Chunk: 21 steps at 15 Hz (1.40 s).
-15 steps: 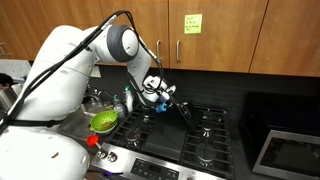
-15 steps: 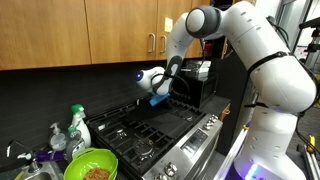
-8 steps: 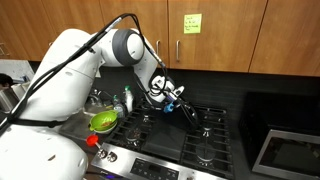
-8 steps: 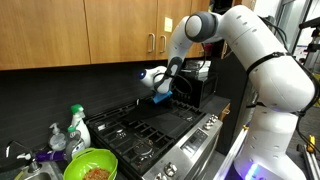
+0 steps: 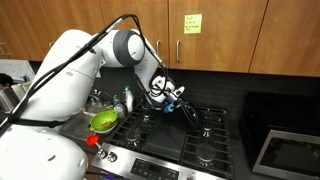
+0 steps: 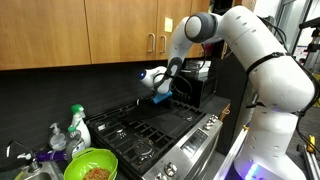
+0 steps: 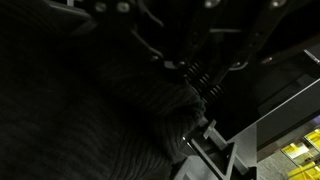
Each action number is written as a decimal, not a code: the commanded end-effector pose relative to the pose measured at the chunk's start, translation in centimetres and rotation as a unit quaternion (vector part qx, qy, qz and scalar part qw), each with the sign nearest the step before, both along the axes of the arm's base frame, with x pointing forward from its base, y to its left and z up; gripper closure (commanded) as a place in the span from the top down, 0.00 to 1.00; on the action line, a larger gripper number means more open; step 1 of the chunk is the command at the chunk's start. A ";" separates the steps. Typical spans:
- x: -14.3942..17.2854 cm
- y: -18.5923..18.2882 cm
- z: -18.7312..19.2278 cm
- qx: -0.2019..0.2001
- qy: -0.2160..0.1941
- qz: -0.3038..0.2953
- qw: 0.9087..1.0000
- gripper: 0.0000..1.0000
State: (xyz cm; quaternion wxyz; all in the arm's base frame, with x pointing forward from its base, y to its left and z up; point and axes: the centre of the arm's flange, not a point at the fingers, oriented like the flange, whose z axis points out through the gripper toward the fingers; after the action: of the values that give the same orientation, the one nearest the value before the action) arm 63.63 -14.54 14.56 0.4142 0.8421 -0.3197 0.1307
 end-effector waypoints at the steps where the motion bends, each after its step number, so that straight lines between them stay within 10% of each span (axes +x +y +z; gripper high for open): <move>1: 0.2 0.3 0.1 -0.005 0.005 -0.006 1.000 0.61; 6: 0.0 0.8 -0.4 0.026 0.027 -0.006 0.999 0.98; 21: -0.2 2.2 -1.3 0.200 0.073 0.186 0.959 1.00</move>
State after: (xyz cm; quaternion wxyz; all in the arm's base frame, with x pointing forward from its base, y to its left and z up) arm 63.90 -11.70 12.57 0.2444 0.9513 -0.1698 0.0809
